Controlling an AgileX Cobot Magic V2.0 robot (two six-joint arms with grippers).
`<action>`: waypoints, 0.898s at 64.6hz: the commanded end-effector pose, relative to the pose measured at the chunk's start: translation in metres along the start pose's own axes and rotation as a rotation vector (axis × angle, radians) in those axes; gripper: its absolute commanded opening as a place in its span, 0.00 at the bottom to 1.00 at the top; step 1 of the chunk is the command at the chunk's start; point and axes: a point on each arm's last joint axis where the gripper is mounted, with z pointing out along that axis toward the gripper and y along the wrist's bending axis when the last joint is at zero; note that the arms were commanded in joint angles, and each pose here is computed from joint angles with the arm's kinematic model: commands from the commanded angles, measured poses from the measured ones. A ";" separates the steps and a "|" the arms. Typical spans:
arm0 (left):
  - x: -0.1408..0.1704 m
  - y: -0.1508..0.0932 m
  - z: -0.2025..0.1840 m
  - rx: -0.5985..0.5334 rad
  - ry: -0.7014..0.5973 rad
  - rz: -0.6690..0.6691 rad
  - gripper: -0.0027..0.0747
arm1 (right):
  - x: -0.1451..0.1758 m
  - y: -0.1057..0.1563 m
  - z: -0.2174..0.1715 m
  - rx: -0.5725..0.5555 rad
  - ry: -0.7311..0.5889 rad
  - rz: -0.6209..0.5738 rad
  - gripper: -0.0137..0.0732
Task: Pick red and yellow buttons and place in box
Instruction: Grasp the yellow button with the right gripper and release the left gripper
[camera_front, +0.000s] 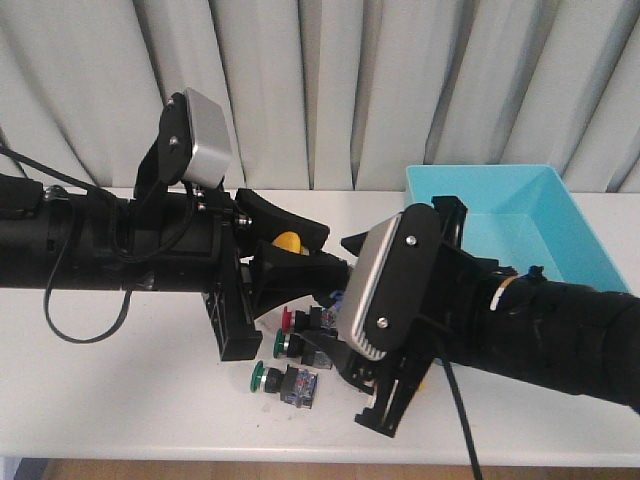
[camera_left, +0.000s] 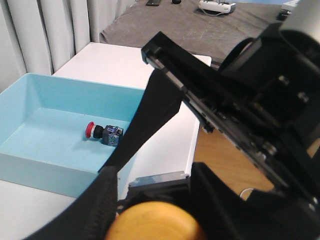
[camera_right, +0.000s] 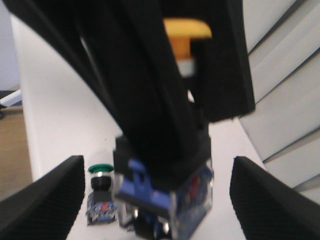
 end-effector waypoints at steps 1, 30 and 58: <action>-0.021 -0.007 -0.008 0.004 -0.106 -0.032 0.22 | -0.016 -0.011 -0.006 0.106 -0.076 -0.008 0.82; -0.021 -0.007 -0.008 0.000 -0.104 -0.029 0.22 | -0.016 -0.011 -0.006 0.095 -0.073 -0.007 0.52; -0.020 -0.006 -0.008 -0.004 -0.103 -0.029 0.29 | -0.016 -0.011 -0.006 0.095 -0.073 -0.007 0.40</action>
